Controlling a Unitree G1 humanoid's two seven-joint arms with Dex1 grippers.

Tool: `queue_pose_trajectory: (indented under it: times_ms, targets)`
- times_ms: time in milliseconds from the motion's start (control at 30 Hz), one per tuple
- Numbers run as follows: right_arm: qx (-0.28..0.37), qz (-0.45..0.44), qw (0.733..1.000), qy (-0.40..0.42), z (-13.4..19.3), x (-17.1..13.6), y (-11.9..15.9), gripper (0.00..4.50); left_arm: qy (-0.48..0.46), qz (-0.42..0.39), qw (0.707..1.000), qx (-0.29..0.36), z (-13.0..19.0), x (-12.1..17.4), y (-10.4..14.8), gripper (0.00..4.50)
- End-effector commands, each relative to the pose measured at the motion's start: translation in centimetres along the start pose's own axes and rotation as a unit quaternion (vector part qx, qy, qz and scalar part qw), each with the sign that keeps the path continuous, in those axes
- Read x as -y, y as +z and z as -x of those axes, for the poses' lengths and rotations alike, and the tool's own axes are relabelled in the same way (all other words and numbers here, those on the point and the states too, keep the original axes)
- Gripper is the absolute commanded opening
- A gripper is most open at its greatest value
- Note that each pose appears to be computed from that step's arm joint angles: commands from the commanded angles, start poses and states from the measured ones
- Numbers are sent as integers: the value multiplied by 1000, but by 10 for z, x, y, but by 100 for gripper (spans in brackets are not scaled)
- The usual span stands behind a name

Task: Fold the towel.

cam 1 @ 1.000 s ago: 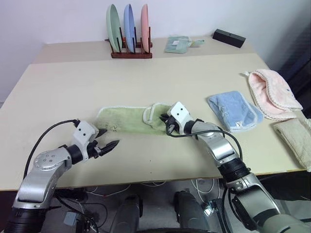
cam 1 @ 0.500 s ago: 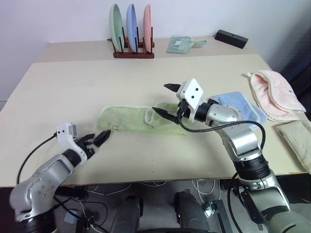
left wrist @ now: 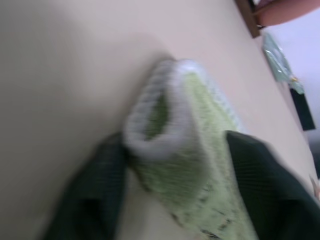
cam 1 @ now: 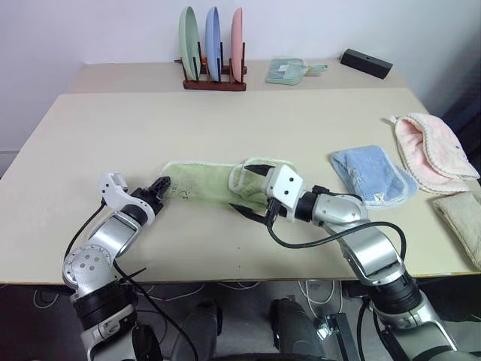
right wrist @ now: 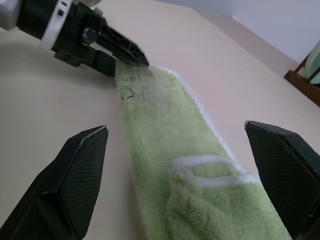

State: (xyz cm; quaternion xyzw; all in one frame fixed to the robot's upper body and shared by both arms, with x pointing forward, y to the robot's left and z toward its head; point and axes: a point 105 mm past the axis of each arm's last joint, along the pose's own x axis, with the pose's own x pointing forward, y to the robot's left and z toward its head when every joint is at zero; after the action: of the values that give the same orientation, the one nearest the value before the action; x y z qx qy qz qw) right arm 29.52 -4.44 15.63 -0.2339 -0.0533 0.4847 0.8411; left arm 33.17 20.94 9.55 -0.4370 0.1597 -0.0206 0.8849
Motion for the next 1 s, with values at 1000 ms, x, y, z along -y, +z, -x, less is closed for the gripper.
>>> queue_pose_trajectory:
  times_ms: [1000]
  targets:
    - [-46, -7, 998, -40, 17, -5, -26, 450, -316, -535, 770, -146, 19, 98, -58, 2]
